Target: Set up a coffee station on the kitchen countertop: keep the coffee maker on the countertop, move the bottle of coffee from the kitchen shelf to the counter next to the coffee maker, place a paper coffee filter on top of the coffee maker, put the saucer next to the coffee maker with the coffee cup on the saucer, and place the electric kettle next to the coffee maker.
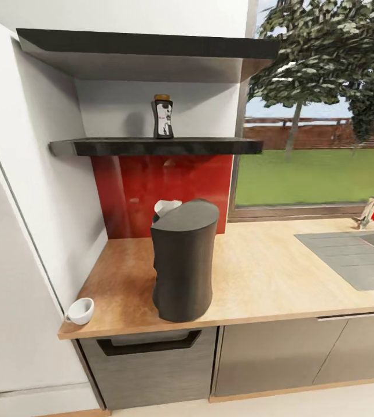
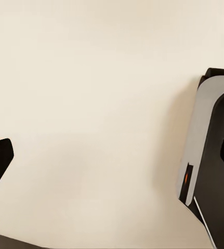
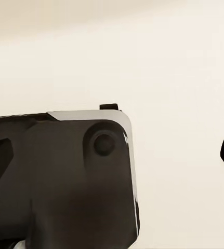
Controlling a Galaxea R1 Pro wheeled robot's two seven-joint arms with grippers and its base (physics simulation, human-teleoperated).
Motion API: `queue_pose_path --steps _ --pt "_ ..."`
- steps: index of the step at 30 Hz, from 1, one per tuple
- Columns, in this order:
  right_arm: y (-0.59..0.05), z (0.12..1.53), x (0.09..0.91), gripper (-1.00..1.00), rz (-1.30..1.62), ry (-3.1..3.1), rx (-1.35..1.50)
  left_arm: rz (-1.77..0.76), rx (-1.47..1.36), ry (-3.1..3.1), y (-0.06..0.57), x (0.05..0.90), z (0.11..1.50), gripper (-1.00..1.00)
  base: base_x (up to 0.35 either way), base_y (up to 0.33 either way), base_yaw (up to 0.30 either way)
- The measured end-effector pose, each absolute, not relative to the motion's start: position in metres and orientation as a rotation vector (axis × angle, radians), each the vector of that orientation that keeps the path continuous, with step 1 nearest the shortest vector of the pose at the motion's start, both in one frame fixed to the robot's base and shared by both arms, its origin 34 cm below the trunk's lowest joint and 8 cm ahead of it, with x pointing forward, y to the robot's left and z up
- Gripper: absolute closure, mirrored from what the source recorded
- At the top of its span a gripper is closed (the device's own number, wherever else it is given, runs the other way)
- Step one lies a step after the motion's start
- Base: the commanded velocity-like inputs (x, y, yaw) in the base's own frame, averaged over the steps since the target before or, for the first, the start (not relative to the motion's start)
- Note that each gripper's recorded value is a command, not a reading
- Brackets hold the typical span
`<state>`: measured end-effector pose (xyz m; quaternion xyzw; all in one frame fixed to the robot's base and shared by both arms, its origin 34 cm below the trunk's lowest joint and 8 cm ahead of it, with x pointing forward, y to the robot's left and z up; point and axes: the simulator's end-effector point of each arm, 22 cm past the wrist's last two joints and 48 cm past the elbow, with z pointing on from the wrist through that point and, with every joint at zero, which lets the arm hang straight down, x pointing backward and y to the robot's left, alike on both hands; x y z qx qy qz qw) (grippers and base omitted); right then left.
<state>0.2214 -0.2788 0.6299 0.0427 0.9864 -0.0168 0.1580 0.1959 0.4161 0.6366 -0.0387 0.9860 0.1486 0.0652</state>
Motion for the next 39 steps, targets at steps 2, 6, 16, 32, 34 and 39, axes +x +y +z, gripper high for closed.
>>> queue_pose_path --steps 2,6,16,32,34,39 --pt "-0.279 0.630 0.221 -1.00 -0.048 2.822 0.121 0.448 -0.119 2.975 0.416 0.196 0.637 -1.00 0.336 -0.059 0.000" --pt "-0.278 0.630 0.221 -1.00 -0.047 2.822 0.119 0.450 -0.119 2.977 0.416 0.195 0.637 -1.00 0.336 -0.069 0.000" --pt "-0.278 0.630 0.222 -1.00 -0.046 2.821 0.116 0.443 -0.131 2.982 0.411 0.194 0.635 -1.00 0.254 -0.135 0.000" --pt "-0.278 0.630 0.221 -1.00 -0.046 2.822 0.116 0.448 -0.108 2.987 0.406 0.193 0.634 -1.00 -0.034 -0.104 0.000" --pt "-0.278 0.630 0.222 -1.00 -0.046 2.822 0.116 0.448 -0.110 2.987 0.406 0.193 0.634 -1.00 -0.209 -0.055 0.000" --pt "-0.279 0.630 0.222 -1.00 -0.048 2.821 0.120 0.446 -0.116 2.987 0.405 0.193 0.634 -1.00 -0.274 -0.147 0.064"
